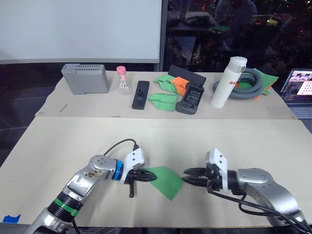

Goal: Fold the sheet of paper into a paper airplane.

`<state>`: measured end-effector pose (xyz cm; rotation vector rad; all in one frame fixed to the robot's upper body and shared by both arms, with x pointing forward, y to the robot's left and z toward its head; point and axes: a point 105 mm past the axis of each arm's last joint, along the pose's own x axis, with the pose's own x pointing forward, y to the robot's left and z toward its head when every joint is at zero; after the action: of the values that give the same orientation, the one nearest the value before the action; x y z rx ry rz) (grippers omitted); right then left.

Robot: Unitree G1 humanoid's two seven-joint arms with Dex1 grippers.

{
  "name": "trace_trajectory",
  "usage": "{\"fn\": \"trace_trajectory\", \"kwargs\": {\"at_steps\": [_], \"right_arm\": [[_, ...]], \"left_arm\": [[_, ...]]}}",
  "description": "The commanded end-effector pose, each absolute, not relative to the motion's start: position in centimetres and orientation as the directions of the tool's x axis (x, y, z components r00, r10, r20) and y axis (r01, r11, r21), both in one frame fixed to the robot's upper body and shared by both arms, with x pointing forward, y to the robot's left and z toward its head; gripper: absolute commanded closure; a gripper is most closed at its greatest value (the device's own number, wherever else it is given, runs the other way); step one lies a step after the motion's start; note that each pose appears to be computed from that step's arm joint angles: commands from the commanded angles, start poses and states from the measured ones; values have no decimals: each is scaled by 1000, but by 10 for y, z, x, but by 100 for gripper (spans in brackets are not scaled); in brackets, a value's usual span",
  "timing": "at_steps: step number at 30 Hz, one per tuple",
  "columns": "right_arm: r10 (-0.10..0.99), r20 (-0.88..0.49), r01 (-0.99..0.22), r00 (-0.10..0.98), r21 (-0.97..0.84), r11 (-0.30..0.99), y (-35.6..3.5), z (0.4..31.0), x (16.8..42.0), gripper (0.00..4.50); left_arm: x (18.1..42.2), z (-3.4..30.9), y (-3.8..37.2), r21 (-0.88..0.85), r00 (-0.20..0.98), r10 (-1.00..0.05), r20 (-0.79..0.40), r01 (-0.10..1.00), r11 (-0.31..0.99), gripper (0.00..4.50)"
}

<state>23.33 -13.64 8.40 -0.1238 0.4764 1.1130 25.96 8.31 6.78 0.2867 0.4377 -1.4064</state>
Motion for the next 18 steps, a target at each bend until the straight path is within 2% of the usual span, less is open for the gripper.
{"fn": "trace_trajectory", "kwargs": {"at_steps": [1,3,9,12,16,18], "right_arm": [[820,-448,-835,357,241,495,-141,81,227,220],[819,-422,-791,388,304,531,-138,79,231,220],[845,-374,-717,382,457,527,-121,74,231,220],[868,-371,-704,330,516,488,-112,73,224,220],[865,-393,-687,313,535,492,-111,70,222,220],[859,-387,-677,336,534,506,-112,71,227,271]], "left_arm": [[258,59,82,-77,93,-874,-477,986,148,450],[258,60,82,-77,93,-876,-473,986,146,450],[259,61,82,-78,100,-878,-468,985,154,450],[260,61,82,-74,106,-878,-467,985,158,450],[260,62,82,-73,111,-878,-465,984,163,450],[260,62,82,-72,115,-878,-465,983,167,450]]}}
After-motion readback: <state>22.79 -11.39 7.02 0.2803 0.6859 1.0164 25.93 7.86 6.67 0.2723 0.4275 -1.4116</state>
